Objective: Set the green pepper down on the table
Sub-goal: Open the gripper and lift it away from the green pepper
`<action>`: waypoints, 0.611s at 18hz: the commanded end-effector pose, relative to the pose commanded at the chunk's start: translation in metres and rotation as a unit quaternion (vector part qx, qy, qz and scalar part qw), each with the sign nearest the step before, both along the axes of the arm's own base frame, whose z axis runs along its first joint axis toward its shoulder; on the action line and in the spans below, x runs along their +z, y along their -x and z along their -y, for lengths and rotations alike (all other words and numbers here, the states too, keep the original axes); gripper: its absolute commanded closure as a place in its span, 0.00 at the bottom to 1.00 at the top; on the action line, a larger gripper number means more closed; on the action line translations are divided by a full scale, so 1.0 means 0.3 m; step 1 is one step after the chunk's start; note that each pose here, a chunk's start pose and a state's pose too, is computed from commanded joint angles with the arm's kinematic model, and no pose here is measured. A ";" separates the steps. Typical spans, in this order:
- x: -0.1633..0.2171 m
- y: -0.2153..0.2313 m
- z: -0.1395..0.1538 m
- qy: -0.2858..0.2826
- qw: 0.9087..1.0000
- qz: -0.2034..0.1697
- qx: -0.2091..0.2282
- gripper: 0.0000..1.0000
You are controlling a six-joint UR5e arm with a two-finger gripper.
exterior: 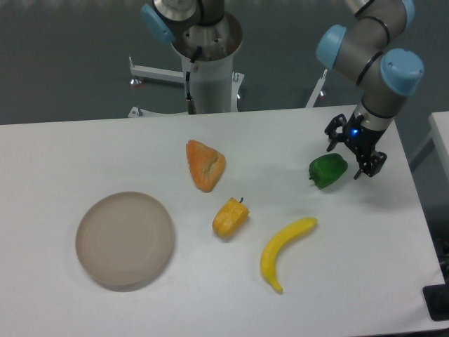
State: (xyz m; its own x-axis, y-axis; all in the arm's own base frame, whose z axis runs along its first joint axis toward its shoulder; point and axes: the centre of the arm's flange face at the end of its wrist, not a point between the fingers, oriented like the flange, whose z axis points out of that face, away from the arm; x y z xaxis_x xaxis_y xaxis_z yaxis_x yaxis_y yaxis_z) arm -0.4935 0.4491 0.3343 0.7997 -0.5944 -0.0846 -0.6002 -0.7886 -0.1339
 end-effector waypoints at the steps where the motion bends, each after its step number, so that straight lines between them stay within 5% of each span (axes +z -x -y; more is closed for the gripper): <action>1: 0.049 -0.005 -0.068 -0.006 1.000 -0.012 0.011 0.00; 11: 0.218 -0.036 -0.212 -0.037 0.998 -0.054 0.008 0.00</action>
State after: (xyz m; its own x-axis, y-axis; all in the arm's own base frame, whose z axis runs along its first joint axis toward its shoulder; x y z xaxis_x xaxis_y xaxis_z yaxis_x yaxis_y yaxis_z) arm -0.4828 0.5128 0.3999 0.7934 -0.5700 -0.2137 -0.6010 -0.7892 -0.1265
